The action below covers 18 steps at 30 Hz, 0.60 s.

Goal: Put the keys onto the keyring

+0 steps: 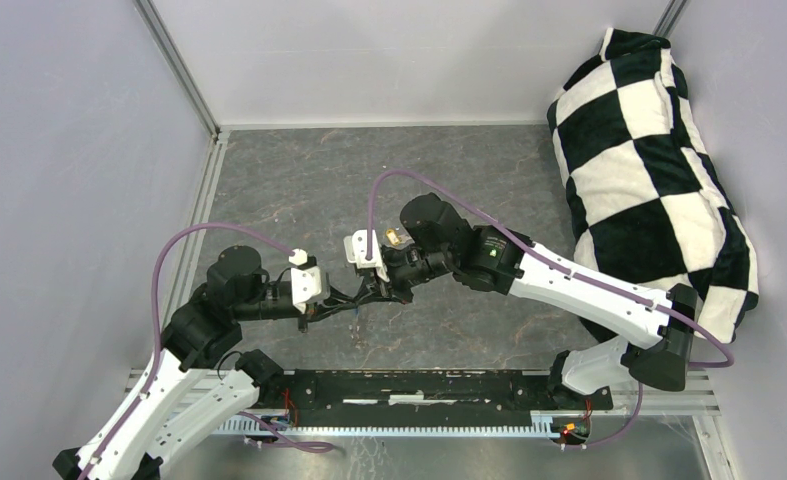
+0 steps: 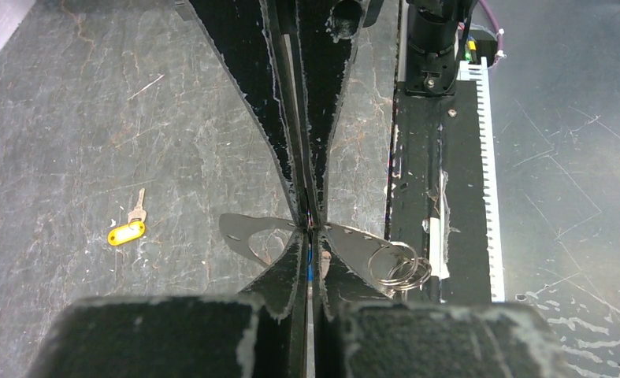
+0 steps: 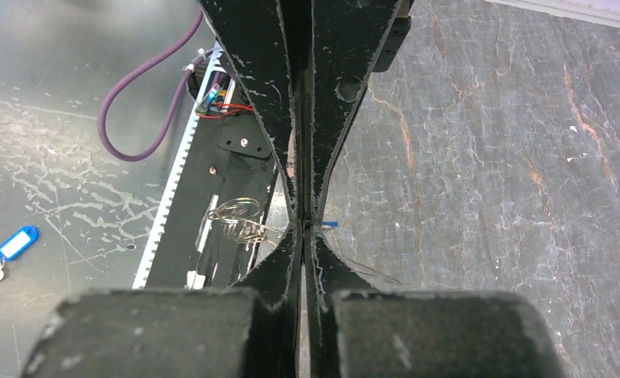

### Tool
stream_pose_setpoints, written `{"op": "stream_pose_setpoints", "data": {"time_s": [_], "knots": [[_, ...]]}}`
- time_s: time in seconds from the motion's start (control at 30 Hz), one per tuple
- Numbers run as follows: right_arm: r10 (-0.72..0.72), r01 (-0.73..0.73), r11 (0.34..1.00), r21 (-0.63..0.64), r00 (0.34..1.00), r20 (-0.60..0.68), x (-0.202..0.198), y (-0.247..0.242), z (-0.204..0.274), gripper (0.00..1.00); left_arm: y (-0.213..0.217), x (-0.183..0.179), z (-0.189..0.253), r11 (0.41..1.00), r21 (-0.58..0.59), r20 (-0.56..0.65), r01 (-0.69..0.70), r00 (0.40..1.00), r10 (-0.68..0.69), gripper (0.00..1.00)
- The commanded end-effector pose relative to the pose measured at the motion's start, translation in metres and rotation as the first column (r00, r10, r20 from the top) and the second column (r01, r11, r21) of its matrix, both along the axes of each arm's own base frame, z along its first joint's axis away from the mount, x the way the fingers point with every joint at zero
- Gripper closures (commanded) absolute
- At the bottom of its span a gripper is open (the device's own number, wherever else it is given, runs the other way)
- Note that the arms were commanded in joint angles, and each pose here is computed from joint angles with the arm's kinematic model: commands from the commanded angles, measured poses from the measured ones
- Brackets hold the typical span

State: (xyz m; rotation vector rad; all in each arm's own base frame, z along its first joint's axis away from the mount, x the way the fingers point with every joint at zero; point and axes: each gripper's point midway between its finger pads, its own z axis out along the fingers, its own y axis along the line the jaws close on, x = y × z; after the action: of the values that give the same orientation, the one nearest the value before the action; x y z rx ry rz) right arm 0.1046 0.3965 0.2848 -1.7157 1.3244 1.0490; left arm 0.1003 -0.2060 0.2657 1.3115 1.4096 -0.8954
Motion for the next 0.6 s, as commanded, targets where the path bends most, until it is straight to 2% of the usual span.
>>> {"op": "stream_pose_setpoints", "data": {"time_s": [0.0,0.17,0.2,0.27,0.33,0.57], "knots": [[-0.014,0.009,0.991,0.131,0.999,0.040,0.002,0.004,0.037,0.99,-0.003,0.000,0.025,0.998,-0.056,0.084,0.026,0.996,-0.021,0.98],[-0.012,0.007,0.988,0.156,0.999,0.033,0.003,0.008,0.039,1.00,-0.004,0.000,0.024,0.998,-0.059,0.077,0.025,0.997,-0.021,0.98],[-0.018,0.012,0.986,0.167,0.999,0.035,0.003,0.009,0.040,1.00,-0.004,-0.001,0.024,0.998,-0.059,0.074,0.025,0.997,-0.021,0.95],[-0.044,0.037,0.982,0.183,0.998,0.033,0.007,0.007,0.040,1.00,-0.003,0.000,0.022,0.999,-0.052,0.071,0.016,0.997,-0.012,0.79],[-0.071,0.063,0.975,0.211,0.997,0.029,0.011,0.004,0.042,1.00,-0.001,0.000,0.019,0.999,-0.036,0.076,0.017,0.997,-0.014,0.69],[-0.081,0.080,0.921,0.381,0.997,-0.013,0.006,-0.008,0.064,1.00,0.007,-0.001,0.003,0.999,0.030,0.115,0.023,0.993,-0.027,0.66]]}}
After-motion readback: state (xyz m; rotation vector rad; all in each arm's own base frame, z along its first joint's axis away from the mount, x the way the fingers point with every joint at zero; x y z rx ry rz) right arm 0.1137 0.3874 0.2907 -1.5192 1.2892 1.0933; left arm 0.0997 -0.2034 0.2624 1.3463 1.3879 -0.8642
